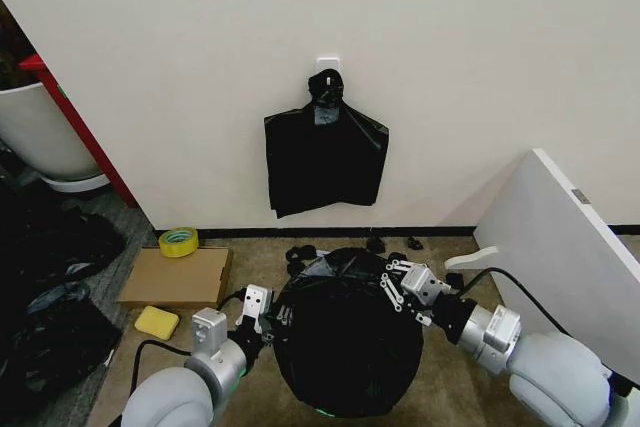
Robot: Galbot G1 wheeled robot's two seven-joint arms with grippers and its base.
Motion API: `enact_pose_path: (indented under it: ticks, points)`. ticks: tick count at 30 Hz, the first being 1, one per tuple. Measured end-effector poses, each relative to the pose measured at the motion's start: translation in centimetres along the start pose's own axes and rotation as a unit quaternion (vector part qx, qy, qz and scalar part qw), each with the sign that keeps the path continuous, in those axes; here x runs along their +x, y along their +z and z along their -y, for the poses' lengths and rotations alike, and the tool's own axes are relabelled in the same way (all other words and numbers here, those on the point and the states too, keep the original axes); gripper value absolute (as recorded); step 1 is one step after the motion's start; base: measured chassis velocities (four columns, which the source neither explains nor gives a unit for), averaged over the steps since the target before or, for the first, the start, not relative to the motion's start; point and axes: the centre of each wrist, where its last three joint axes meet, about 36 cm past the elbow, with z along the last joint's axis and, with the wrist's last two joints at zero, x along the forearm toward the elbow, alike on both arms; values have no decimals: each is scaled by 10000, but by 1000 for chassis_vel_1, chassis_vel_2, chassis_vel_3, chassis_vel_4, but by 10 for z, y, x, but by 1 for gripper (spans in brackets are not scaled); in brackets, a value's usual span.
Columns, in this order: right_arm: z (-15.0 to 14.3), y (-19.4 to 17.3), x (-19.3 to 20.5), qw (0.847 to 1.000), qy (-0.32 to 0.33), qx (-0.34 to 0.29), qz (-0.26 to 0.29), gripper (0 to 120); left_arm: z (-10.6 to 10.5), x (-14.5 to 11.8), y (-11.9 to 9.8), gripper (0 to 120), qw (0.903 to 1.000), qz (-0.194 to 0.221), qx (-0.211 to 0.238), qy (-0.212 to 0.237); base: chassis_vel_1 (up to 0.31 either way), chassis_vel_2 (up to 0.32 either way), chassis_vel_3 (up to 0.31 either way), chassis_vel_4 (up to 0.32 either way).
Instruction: Place the garbage bag over the trash bin.
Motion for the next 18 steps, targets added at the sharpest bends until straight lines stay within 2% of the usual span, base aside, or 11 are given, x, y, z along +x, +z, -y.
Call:
enact_pose_path:
  ticks: [3,7,11,16,18]
  points:
    - [6,-3,-2,9998,184,-84,-34,0,1,2,1,0,9999,2,-115,46,0,0,0,0]
    - [15,-1,-4,9988,338,-170,-314,0,2,5,6,0,9983,133,-544,183,0,0,0,0]
    - [21,0,-2,9983,358,-200,-406,0,2,5,8,0,9973,193,-669,212,0,0,0,0]
    - [26,-11,4,9987,17,-464,-189,0,-1,6,10,0,9973,233,-685,138,0,0,0,0]
    - [26,-15,5,9982,-231,-554,-24,6,-2,7,11,0,9975,243,-660,76,0,0,0,0]
